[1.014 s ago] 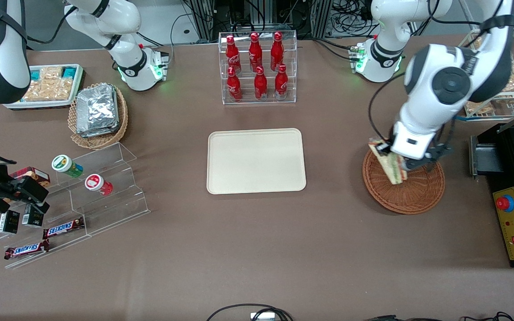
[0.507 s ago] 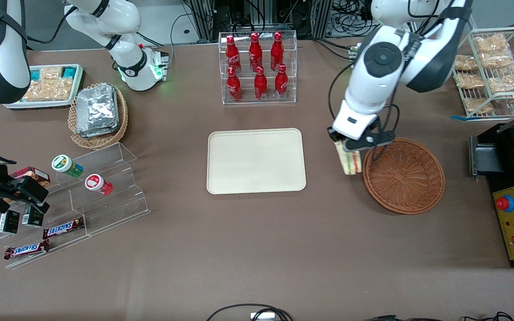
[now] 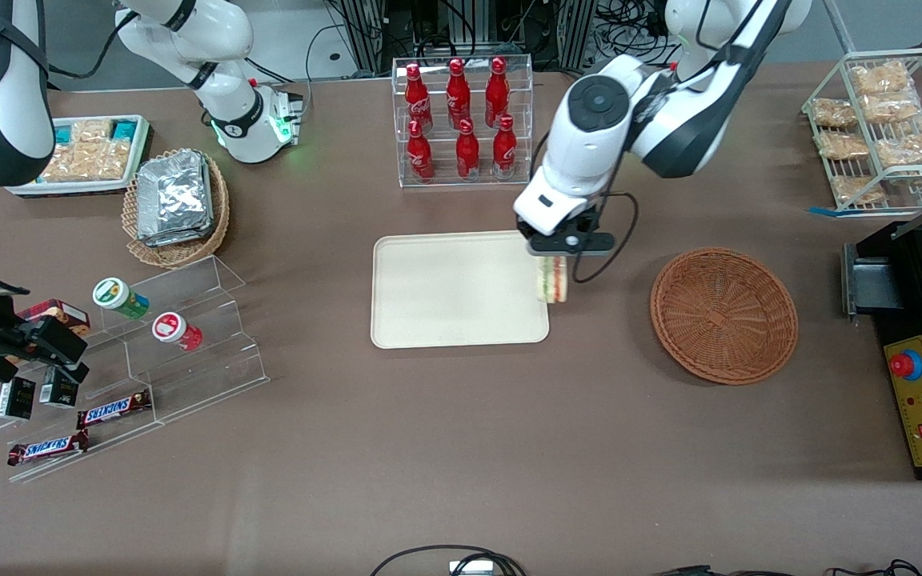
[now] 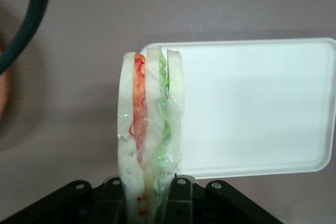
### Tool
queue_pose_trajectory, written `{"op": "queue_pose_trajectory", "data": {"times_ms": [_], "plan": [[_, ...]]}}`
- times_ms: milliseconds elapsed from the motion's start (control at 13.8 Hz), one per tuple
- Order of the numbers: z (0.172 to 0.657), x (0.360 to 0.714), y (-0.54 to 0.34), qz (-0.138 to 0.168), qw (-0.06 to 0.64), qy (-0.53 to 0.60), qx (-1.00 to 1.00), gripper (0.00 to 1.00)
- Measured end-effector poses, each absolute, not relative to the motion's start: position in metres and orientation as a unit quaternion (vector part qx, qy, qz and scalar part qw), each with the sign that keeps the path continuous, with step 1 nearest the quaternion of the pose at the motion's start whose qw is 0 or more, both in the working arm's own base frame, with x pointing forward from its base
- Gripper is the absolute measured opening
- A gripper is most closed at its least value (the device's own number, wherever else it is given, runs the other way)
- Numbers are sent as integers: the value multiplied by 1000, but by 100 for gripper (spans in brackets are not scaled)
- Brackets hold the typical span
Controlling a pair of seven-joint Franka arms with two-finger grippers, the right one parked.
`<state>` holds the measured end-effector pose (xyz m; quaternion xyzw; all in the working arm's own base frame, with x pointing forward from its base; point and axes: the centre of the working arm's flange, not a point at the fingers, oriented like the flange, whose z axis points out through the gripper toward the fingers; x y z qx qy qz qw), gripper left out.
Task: Place sandwich from basket to tray
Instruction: 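Lift the sandwich and carry it over the cream tray, then lower the sandwich onto the tray and open the left gripper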
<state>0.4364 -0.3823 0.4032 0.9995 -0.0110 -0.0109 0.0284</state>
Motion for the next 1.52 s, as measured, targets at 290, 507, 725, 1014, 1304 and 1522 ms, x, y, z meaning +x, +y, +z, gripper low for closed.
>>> {"op": "queue_pose_trajectory", "data": {"times_ms": [290,507,725,1014,1304,1522], "plan": [[359,419,-414,-17,23,-55,998,19],[317,409,-429,-19,2,-59,998,19],[275,405,-433,-35,-10,-59,998,19],[244,401,-434,-53,-16,-65,996,19],[232,395,-439,-47,-24,-53,997,19],[220,395,-441,-45,-27,-37,998,26]]}}
